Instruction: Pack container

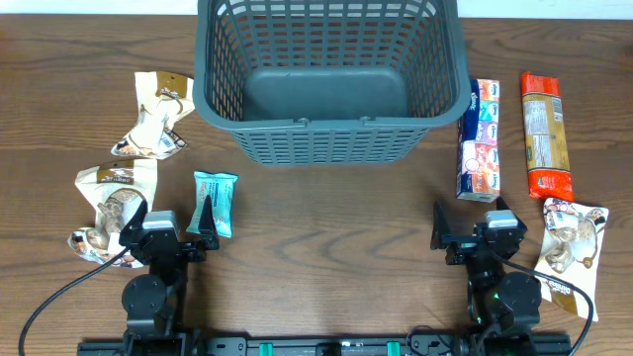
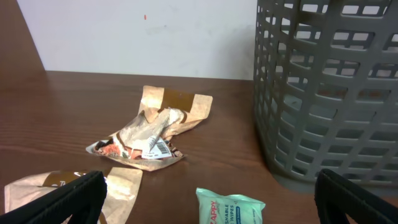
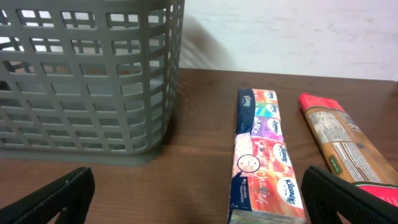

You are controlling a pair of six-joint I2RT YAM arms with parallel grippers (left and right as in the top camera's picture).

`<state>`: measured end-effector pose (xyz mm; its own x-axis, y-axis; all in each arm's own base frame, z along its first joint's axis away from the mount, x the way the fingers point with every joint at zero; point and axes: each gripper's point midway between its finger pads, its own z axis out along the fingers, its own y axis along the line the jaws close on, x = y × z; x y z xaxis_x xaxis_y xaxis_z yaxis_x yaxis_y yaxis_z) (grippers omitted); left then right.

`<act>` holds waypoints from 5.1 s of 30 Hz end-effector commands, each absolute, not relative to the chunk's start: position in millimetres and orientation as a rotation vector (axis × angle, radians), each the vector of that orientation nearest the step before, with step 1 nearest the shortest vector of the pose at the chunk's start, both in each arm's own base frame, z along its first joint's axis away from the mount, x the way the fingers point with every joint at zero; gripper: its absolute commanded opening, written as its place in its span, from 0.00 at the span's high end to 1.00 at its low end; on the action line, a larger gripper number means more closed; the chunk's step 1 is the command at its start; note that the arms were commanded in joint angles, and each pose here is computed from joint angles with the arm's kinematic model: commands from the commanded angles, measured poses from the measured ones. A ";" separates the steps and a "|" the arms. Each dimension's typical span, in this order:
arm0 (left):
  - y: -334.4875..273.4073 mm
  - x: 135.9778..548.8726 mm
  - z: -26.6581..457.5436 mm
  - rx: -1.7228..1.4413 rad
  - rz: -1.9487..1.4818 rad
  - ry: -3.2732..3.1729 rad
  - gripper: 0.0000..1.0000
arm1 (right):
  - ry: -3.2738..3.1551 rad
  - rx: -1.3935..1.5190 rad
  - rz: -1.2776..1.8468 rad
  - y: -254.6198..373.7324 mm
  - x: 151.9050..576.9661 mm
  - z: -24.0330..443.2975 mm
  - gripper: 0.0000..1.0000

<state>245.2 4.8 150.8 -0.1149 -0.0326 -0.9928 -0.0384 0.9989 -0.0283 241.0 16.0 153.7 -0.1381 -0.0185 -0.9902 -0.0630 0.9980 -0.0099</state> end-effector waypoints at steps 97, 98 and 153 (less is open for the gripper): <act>2.4 244.3 132.2 -0.077 -0.031 1.744 0.01 | 2.447 0.553 0.208 -74.5 326.0 238.7 0.01; 2.4 244.3 132.2 -0.077 -0.031 1.744 0.01 | 2.448 0.573 0.231 -77.8 326.4 236.3 0.01; 2.3 244.3 132.2 -0.077 -0.032 1.744 0.01 | 2.823 -0.017 0.009 -79.7 456.6 98.6 0.01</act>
